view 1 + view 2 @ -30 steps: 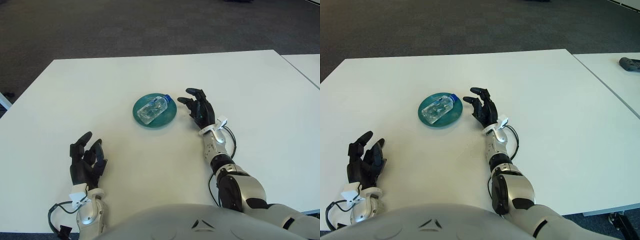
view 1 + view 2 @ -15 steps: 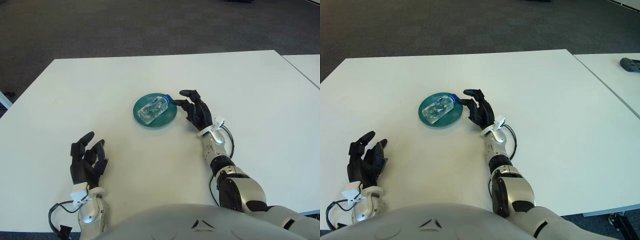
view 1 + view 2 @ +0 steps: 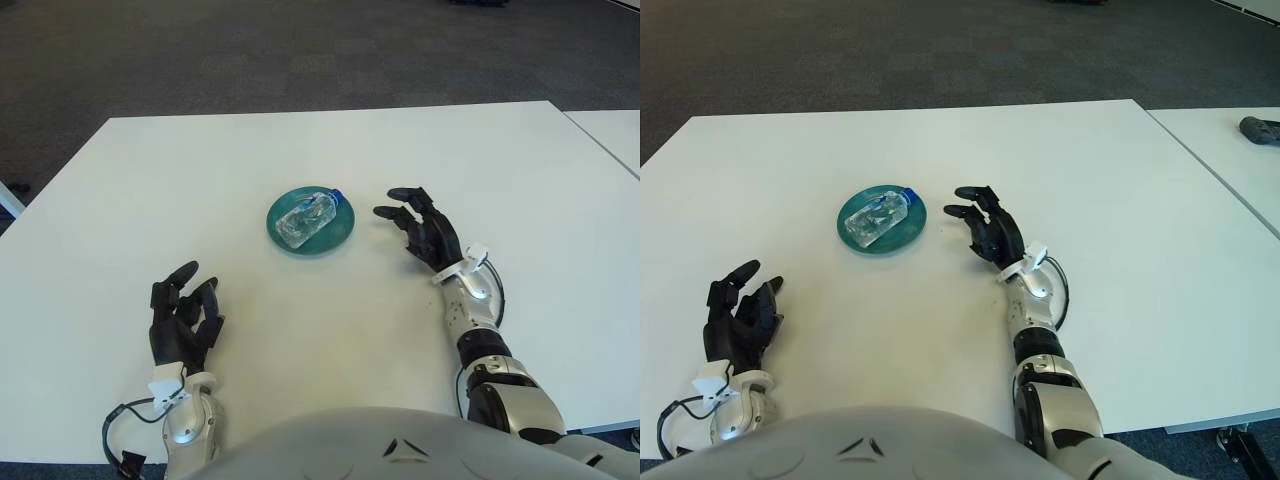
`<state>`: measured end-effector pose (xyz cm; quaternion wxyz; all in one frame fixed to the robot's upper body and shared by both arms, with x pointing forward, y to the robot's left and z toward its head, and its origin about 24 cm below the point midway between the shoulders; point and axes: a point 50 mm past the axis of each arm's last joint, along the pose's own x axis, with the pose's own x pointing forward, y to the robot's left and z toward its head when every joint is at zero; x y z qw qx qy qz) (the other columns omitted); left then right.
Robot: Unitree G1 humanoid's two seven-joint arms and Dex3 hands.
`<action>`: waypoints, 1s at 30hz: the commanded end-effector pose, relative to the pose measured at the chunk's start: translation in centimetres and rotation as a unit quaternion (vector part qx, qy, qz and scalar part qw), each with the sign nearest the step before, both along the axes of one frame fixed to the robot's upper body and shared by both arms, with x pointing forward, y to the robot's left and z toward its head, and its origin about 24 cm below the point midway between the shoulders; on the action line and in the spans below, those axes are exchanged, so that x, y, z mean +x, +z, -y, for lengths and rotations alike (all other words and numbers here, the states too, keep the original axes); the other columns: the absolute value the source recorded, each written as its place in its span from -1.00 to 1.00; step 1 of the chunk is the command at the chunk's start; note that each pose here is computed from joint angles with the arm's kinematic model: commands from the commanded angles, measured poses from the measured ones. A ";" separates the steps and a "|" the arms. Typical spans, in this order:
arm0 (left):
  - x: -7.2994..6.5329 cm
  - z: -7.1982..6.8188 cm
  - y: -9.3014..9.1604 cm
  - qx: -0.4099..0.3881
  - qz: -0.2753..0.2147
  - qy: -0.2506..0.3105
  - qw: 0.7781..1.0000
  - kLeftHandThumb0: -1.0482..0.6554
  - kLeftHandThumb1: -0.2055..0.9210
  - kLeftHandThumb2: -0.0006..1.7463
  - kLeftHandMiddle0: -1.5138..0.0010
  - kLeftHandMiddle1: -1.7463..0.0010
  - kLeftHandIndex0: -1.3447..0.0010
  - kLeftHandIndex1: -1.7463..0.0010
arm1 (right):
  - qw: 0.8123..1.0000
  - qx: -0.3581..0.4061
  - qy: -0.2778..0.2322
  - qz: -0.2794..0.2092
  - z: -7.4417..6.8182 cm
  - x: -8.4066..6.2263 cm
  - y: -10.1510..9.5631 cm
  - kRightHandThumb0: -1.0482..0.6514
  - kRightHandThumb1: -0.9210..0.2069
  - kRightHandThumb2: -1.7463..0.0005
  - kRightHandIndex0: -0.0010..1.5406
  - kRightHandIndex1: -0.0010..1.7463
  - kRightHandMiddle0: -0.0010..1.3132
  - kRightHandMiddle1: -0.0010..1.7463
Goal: Put the bottle into the plate.
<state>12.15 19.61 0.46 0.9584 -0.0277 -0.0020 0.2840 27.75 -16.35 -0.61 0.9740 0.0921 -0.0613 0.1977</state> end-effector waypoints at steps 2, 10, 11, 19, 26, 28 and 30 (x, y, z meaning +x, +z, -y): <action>0.3 0.7 0.0 -0.015 0.002 -0.002 1.000 -0.51 0.94 -0.33 0.36 0.16 0.68 -0.19 | 0.997 0.005 -0.014 -0.073 1.2 -2.3 -3.0 -0.57 -0.85 0.28 -0.43 -0.19 -0.85 0.20; 0.3 0.3 0.1 -0.012 0.003 -0.009 1.000 -0.52 1.00 -0.37 0.38 0.23 0.73 -0.15 | 0.998 0.001 -0.018 -0.062 1.4 -3.1 -2.8 -0.48 -0.72 0.22 -0.43 -0.17 -0.84 0.20; 0.3 0.3 0.1 -0.012 0.003 -0.009 1.000 -0.52 1.00 -0.37 0.39 0.23 0.73 -0.14 | 0.998 0.000 -0.020 -0.061 1.5 -3.2 -2.7 -0.48 -0.71 0.22 -0.43 -0.17 -0.84 0.20; 0.2 -0.1 0.1 -0.007 -0.003 -0.011 1.000 -0.53 1.00 -0.36 0.42 0.26 0.76 -0.14 | 0.997 -0.002 -0.037 -0.067 1.9 -3.9 -2.5 -0.50 -0.72 0.21 -0.42 -0.16 -0.83 0.21; 0.1 -0.3 0.2 -0.005 -0.006 -0.012 1.000 -0.53 1.00 -0.36 0.43 0.27 0.77 -0.15 | 0.996 0.019 -0.042 -0.075 1.4 -4.3 -3.0 -0.51 -0.78 0.26 -0.45 -0.16 -0.83 0.22; 0.1 -0.3 0.2 -0.004 -0.006 -0.014 1.000 -0.53 1.00 -0.37 0.43 0.28 0.77 -0.15 | 0.996 0.023 -0.041 -0.080 1.3 -4.5 -3.1 -0.51 -0.79 0.26 -0.45 -0.16 -0.83 0.22; 0.1 -0.3 0.3 -0.003 -0.006 -0.015 1.000 -0.54 1.00 -0.36 0.43 0.28 0.77 -0.15 | 0.995 0.026 -0.039 -0.082 1.1 -4.6 -3.3 -0.51 -0.77 0.25 -0.44 -0.16 -0.84 0.21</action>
